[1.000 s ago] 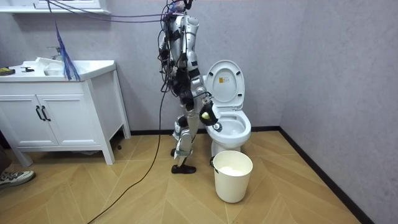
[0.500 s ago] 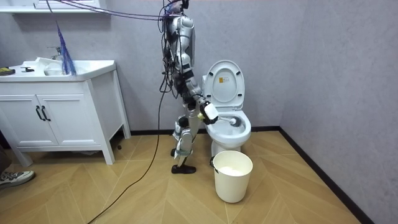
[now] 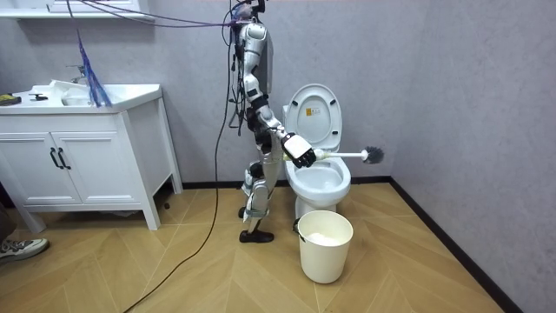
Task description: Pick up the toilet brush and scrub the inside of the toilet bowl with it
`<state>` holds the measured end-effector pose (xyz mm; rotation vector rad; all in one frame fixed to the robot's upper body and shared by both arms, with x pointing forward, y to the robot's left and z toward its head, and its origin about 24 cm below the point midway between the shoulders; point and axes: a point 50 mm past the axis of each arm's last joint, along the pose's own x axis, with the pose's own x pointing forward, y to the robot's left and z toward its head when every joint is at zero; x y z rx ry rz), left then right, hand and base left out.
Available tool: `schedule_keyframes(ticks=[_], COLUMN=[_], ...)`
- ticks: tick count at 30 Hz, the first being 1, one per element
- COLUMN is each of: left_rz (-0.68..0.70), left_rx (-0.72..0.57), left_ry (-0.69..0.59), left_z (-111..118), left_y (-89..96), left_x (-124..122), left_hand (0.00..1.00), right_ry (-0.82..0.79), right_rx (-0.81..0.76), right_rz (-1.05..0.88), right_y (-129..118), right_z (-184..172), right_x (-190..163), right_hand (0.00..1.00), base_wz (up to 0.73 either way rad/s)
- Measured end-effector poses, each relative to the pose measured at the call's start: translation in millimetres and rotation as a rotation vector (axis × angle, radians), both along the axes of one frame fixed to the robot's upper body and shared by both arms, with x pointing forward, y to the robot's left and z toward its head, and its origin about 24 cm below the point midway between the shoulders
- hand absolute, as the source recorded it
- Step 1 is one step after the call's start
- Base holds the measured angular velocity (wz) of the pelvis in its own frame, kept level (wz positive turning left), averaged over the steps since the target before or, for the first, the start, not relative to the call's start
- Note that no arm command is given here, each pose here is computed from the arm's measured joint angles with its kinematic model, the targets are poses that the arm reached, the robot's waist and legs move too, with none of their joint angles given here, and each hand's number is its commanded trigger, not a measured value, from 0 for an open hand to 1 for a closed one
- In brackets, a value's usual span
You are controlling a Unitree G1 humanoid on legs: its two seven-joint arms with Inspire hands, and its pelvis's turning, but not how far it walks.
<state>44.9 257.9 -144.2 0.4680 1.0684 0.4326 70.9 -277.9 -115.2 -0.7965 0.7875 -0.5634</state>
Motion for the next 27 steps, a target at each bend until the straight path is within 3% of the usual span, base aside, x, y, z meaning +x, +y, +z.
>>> schedule_keyframes(ticks=[8,9,10,11,12,27], left_rz=[0.007,0.004,0.001,-0.002,-0.004,-0.016], left_rx=[-0.017,-0.02,-0.023,-0.023,-0.025,-0.036], left_ry=[0.037,0.038,0.04,0.041,0.041,0.055], left_z=[-3,-3,-3,-3,-3,-4], left_y=[-3.5,-3.9,-3.2,-2.1,-1.8,-1.5], left_x=[-10,-10,-10,-10,-9,-9], left_hand=[0.0,0.0,0.0,0.0,0.0,0.0], right_ry=[0.028,0.037,0.054,0.07,0.077,0.11], right_rx=[0.019,0.021,0.024,0.026,0.026,0.042], right_rz=[-0.106,-0.109,-0.112,-0.115,-0.118,-0.209], right_y=[3,3,4,5,5,5], right_z=[-9,-10,-12,-13,-14,-17], right_x=[-20,-22,-26,-29,-30,-50], right_hand=[1.0,0.79,0.4,0.15,0.0,0.0], base_wz=[-0.05,-0.11,-0.08,-0.05,0.0,-0.02])
